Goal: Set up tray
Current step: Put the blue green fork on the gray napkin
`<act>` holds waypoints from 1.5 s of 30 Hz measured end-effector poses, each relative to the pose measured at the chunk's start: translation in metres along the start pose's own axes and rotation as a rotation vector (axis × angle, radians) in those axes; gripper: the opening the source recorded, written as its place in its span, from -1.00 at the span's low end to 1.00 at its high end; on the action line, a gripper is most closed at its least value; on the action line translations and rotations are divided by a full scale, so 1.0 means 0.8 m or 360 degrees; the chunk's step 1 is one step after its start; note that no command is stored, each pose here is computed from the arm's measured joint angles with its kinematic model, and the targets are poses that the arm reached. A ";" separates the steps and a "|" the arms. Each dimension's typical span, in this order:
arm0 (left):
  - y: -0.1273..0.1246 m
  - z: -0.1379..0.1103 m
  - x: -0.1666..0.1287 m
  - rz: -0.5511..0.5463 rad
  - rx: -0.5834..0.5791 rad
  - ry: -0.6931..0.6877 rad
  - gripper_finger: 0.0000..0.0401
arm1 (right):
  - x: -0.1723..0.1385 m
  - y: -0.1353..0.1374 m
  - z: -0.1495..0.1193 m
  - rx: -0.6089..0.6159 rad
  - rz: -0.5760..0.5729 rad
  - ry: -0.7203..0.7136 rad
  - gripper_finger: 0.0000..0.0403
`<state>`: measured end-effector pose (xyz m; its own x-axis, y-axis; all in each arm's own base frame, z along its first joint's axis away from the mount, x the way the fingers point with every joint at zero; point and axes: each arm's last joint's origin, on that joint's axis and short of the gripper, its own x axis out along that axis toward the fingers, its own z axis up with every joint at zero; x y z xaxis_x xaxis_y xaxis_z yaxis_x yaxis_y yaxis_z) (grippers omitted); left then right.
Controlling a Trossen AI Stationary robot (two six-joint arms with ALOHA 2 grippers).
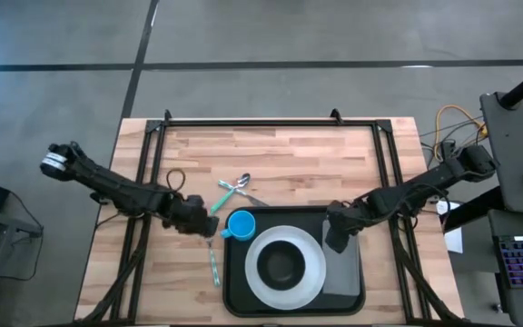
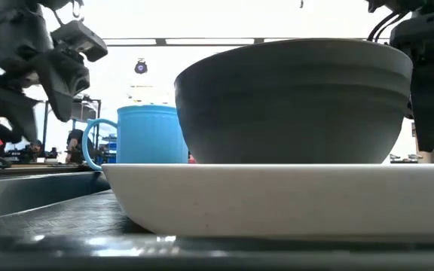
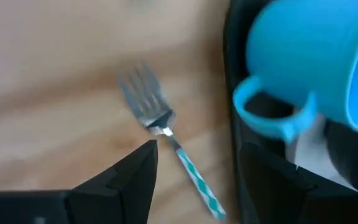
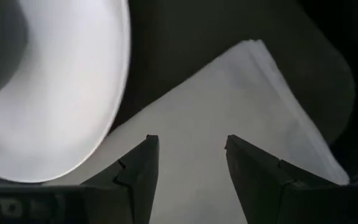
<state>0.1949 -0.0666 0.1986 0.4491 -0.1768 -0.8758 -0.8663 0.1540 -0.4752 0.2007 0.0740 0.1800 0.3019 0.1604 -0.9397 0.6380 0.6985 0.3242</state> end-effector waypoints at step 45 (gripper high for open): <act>0.009 -0.037 0.088 0.0442 -0.0212 -0.0138 -0.81 | 0.011 -0.021 0.006 0.0101 -0.0113 -0.0063 -0.14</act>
<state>0.2140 -0.1068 0.1361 0.2036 -0.0612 -0.9771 -0.9768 0.0553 -0.2070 0.1959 0.0607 0.1668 0.2811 0.0834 -0.9561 0.7022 0.6612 0.2641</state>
